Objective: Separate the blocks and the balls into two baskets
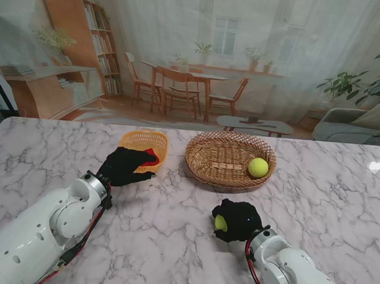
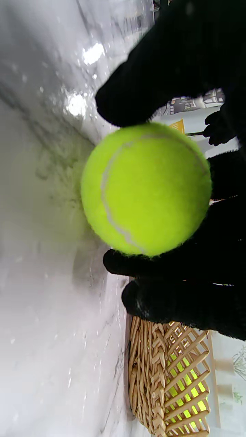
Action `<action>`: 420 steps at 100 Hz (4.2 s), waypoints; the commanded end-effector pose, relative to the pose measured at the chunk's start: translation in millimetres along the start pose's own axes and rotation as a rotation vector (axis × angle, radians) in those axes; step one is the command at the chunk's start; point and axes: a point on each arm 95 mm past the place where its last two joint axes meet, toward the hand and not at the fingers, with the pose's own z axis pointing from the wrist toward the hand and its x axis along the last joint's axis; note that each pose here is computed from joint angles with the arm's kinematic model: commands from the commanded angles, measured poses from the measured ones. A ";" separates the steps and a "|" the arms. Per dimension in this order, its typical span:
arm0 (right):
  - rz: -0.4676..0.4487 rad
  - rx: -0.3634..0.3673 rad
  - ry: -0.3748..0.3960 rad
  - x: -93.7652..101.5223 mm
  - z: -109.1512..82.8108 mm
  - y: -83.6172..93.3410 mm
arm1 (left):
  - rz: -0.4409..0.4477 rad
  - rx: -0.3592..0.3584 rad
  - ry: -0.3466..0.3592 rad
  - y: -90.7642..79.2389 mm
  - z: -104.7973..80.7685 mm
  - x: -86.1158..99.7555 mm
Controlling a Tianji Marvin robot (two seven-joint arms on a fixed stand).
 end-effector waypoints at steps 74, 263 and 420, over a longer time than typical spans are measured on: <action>-0.014 -0.123 0.020 -11.5 -5.7 46.5 | -0.014 -0.006 -0.001 1.8 0.3 -1.0; -0.005 -0.031 -0.121 -77.3 161.7 126.5 | -0.015 -0.017 0.005 2.9 -0.5 -0.1; 0.477 -0.345 0.083 -5.1 52.6 107.8 | -0.135 0.092 0.042 0.1 -5.0 11.2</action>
